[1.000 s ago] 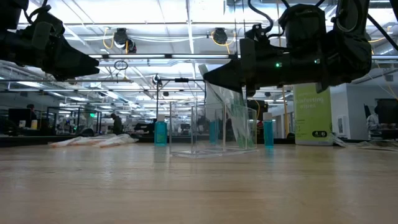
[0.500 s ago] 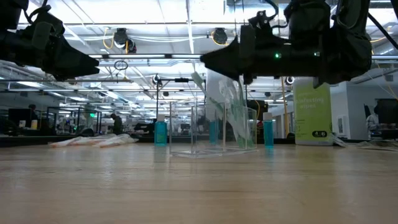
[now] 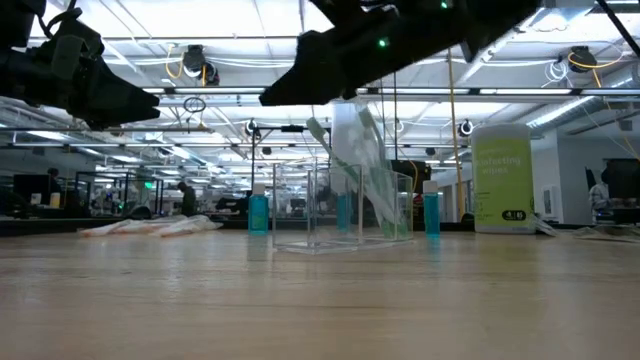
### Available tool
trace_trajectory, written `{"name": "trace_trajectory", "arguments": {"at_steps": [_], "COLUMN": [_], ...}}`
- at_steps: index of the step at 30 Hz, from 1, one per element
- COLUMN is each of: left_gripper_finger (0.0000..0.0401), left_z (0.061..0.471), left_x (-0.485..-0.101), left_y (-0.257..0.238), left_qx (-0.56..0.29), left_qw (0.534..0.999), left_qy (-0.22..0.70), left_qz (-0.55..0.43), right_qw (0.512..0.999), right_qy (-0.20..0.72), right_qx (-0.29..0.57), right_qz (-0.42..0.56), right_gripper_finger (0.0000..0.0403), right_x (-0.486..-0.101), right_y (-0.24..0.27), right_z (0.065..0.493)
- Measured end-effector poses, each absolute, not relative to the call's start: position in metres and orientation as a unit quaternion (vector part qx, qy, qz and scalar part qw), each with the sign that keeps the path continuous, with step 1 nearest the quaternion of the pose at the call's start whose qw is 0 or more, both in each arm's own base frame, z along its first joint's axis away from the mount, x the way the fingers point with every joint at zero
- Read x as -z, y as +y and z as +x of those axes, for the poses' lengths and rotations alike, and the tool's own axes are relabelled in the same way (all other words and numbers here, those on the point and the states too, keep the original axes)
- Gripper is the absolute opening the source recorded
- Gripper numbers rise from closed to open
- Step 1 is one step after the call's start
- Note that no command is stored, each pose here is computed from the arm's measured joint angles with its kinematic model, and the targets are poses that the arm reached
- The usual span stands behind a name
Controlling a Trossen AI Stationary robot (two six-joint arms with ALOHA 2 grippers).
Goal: Pick & Place toothbrushing station
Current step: Put the mouthwash bottle into the transparent organizer
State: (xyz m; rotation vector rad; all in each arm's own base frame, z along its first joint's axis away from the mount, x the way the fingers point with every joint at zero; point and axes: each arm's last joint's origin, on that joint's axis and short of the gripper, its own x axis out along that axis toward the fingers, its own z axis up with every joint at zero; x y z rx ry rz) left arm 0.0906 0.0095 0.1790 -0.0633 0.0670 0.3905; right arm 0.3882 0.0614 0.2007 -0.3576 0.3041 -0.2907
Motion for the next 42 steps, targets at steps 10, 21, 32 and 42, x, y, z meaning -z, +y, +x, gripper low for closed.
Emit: {"name": "trace_trajectory", "arguments": {"at_steps": [10,21,32,42], "left_gripper_finger": [0.0235,0.0235,0.0235,0.0235], "left_z": [0.091,0.091,0.091,0.091], "left_x": [-0.179,-0.179,-0.179,-0.179], "left_y": [0.009,0.009,0.009,0.009], "left_qx": [-0.194,-0.194,-0.194,-0.194], "left_qw": [0.98,0.98,0.98,0.98], "left_qy": [0.033,0.033,0.033,0.033], "left_qz": [-0.031,-0.031,-0.031,-0.031], "right_qw": [0.915,0.902,0.867,0.866], "right_qy": [0.276,0.264,0.285,0.279], "right_qx": [0.251,0.298,0.363,0.391], "right_qz": [-0.153,-0.164,-0.187,-0.138], "right_gripper_finger": [0.0169,0.0169,0.0168,0.0168], "right_x": [-0.194,-0.21,-0.237,-0.282], "right_y": [0.032,0.042,0.038,0.04], "right_z": [0.388,0.377,0.349,0.294]}}
